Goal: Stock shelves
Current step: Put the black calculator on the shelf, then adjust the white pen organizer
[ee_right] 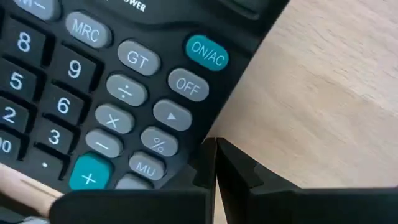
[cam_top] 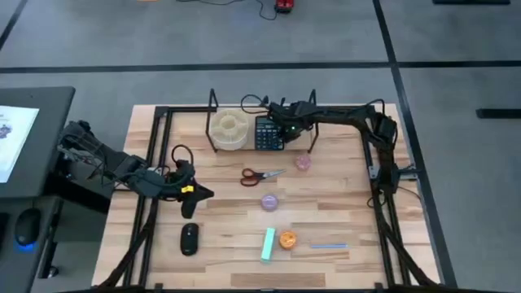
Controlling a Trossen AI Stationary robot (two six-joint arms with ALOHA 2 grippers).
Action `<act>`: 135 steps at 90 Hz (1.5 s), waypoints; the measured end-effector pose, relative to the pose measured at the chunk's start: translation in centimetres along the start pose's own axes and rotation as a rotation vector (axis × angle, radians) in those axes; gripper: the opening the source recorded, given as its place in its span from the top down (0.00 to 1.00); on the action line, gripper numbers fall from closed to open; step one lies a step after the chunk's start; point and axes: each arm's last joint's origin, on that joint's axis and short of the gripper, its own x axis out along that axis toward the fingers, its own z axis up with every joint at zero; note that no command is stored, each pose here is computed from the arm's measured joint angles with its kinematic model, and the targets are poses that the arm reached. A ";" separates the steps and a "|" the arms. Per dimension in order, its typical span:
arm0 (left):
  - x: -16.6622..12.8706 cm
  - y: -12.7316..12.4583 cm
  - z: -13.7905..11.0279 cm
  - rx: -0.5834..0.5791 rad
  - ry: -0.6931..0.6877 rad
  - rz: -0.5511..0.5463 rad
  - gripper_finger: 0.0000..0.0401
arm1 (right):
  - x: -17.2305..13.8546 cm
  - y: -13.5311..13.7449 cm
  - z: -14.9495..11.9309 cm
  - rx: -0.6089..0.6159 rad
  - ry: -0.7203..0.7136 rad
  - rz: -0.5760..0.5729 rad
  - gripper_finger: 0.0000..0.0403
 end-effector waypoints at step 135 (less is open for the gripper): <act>-4.8 -1.5 5.4 0.010 -0.170 -0.042 1.00 | -7.1 18.2 -6.1 -0.782 -0.298 0.493 1.00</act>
